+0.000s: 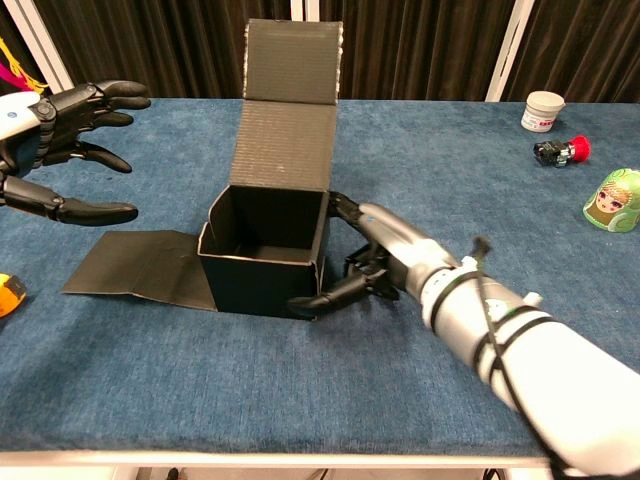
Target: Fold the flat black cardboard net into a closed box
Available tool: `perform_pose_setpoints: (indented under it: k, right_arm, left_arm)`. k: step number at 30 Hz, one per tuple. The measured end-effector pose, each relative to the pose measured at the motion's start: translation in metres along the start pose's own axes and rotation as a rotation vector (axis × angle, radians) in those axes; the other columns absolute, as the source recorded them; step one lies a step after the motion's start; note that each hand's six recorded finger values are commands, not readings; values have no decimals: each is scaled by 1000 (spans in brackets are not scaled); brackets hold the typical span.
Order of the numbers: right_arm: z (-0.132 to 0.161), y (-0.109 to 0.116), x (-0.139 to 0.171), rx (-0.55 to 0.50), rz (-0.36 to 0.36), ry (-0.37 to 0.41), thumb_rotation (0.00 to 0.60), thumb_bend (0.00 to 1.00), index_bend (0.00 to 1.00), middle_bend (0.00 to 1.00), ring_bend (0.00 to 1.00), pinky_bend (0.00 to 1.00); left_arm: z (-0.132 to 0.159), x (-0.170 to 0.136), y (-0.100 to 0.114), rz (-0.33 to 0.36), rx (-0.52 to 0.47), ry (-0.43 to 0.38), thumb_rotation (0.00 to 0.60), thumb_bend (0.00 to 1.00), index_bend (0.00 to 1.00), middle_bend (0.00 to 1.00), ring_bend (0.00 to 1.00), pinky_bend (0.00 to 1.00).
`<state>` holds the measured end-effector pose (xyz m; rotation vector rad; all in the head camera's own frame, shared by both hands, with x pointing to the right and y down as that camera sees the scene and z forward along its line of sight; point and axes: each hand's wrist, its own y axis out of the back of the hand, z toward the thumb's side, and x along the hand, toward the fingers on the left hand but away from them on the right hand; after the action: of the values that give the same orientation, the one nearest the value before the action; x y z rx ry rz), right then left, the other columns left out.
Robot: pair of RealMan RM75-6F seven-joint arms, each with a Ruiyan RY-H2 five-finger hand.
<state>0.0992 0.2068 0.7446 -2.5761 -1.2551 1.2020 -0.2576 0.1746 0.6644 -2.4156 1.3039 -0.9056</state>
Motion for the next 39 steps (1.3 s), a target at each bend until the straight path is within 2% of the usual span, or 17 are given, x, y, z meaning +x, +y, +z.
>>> perform_pose_setpoints:
  k: [8,17,19,20,22,23,25,26,29,31,33,35,39]
  right_arm:
    - [4,12,-35,49,-76,-31,600,0,0,87,712,1000]
    - [0,7,-39,33,-22,-21,600,0,0,131,712,1000]
    - [0,6,-41,27,-24,-19,600,8,0,183,713,1000]
    - [0,5,-42,19,-30,-15,600,45,19,238,720,1000]
    - [1,5,-45,7,-47,-10,600,137,118,332,739,1000]
    - [2,5,-48,-3,-63,-7,600,194,214,384,755,1000]
    - [4,8,-53,-18,-92,-3,600,252,312,447,771,1000]
    - [6,11,-57,-30,-112,-1,600,278,342,470,775,1000]
    - [14,21,-64,-77,-150,8,600,293,378,487,776,1000]
    - [18,28,-67,-118,-165,11,600,292,384,489,776,1000]
    - [22,37,-69,-170,-173,16,600,294,384,489,776,1000]
    - [27,45,-69,-222,-169,24,600,295,384,488,776,1000]
    - [33,62,-66,-316,-148,40,600,296,384,488,775,1000]
  left_arm:
    - [1,-3,3,1,-6,-4,497,0,32,28,17,243]
    - [1,-3,0,-10,-5,-6,494,0,32,28,17,243]
    - [2,-4,1,-6,-4,-7,498,0,32,28,17,244]
    - [2,-4,2,-3,-3,-8,504,0,32,28,18,245]
    - [3,-6,4,10,3,-14,517,0,42,39,37,266]
    - [3,-6,5,20,8,-18,523,0,69,68,71,306]
    - [5,-8,11,54,30,-34,545,0,166,158,190,449]
    - [7,-10,13,73,42,-44,571,0,236,221,298,578]
    - [14,-16,22,141,94,-88,600,0,400,368,570,833]
    - [19,-22,26,174,136,-124,600,0,472,438,666,914]
    - [22,-28,23,172,167,-153,600,0,496,479,719,972]
    - [23,-33,17,146,186,-171,600,0,514,488,733,998]
    - [21,-40,-3,42,227,-193,600,0,516,483,731,1000]
